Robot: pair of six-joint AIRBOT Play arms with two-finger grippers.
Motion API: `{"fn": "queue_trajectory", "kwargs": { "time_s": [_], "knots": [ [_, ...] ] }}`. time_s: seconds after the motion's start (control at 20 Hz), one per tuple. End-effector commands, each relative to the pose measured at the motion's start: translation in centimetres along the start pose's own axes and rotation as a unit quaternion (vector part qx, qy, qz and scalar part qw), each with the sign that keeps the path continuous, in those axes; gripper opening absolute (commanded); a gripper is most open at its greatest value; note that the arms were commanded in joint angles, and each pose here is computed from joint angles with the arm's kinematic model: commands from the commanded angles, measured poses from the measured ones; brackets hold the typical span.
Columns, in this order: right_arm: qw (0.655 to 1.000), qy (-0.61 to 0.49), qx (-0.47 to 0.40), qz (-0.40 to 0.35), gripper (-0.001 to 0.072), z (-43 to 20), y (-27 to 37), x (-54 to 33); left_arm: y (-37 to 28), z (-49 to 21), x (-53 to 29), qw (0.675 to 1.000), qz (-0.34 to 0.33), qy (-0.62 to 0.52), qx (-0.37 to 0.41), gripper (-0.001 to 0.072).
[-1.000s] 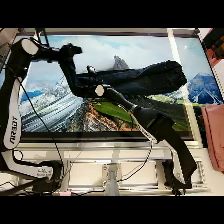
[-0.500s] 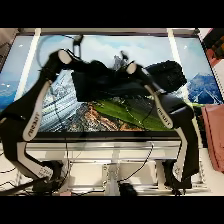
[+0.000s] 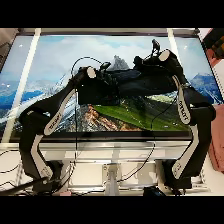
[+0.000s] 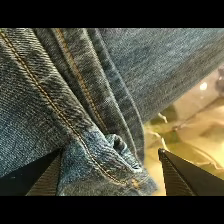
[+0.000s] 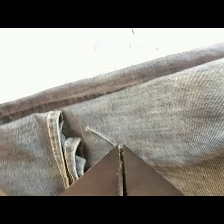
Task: Fold the clothes and pants, and hang the long-sleeved shirts on hangers.
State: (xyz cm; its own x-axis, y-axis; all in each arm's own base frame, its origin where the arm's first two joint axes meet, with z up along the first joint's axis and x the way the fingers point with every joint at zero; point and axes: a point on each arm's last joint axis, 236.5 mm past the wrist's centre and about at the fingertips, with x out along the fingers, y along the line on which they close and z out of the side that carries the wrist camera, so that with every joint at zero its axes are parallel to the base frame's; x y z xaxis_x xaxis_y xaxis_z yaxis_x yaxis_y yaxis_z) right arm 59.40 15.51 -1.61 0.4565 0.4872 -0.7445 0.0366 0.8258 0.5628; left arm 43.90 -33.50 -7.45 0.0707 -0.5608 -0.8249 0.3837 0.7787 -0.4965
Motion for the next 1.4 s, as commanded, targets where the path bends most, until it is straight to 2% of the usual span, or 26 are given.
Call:
{"fn": "queue_trajectory", "kwargs": {
  "time_s": [0.0,0.15,0.2,0.3,0.45,0.6,0.65,0.7,0.75,0.9,1.15,1.35],
  "knots": [
    [0.999,0.008,-0.042,-0.003,0.0041,0.5,-0.8,-3.1,1.0,-1.3,-0.8,0.999,-0.003,0.032,-0.024,0.0682],
    [0.995,-0.006,-0.095,-0.012,0.0042,1.4,-0.3,-5.7,2.4,1.1,-5.1,0.998,-0.012,-0.013,-0.064,0.0671],
    [0.994,-0.015,-0.106,-0.026,0.0042,1.9,-0.6,-6.7,2.6,2.1,-7.3,0.997,-0.014,-0.036,-0.067,0.0619],
    [0.990,-0.036,-0.124,-0.063,0.0042,3.3,-2.2,-9.0,3.3,3.8,-12.0,0.995,-0.003,-0.083,-0.059,0.0605],
    [0.986,-0.054,-0.118,-0.100,0.0042,4.9,-5.3,-11.9,6.8,5.1,-18.5,0.987,0.051,-0.141,-0.055,0.0605],
    [0.988,-0.037,-0.092,-0.115,0.0042,4.5,-8.6,-13.3,13.0,4.1,-21.5,0.980,0.111,-0.142,-0.083,0.0606],
    [0.988,-0.030,-0.093,-0.119,0.0042,4.3,-9.4,-13.5,14.8,3.4,-21.3,0.980,0.114,-0.132,-0.098,0.0623],
    [0.988,-0.026,-0.090,-0.121,0.0042,4.1,-10.1,-13.7,16.2,2.8,-20.8,0.981,0.115,-0.119,-0.105,0.0699],
    [0.988,-0.023,-0.088,-0.124,0.0042,4.0,-10.4,-13.7,17.3,2.4,-19.9,0.981,0.115,-0.110,-0.111,0.0713],
    [0.988,-0.022,-0.088,-0.123,0.0042,3.9,-10.4,-13.7,18.8,1.6,-16.2,0.987,0.083,-0.080,-0.110,0.0712],
    [0.988,-0.017,-0.094,-0.121,0.0042,3.7,-10.4,-13.7,19.4,0.8,-10.3,0.984,0.009,-0.054,-0.167,0.0709],
    [0.988,-0.013,-0.094,-0.120,0.0041,3.6,-10.3,-13.7,19.7,2.0,-8.7,0.980,0.004,-0.077,-0.184,0.0699]
  ]
}}
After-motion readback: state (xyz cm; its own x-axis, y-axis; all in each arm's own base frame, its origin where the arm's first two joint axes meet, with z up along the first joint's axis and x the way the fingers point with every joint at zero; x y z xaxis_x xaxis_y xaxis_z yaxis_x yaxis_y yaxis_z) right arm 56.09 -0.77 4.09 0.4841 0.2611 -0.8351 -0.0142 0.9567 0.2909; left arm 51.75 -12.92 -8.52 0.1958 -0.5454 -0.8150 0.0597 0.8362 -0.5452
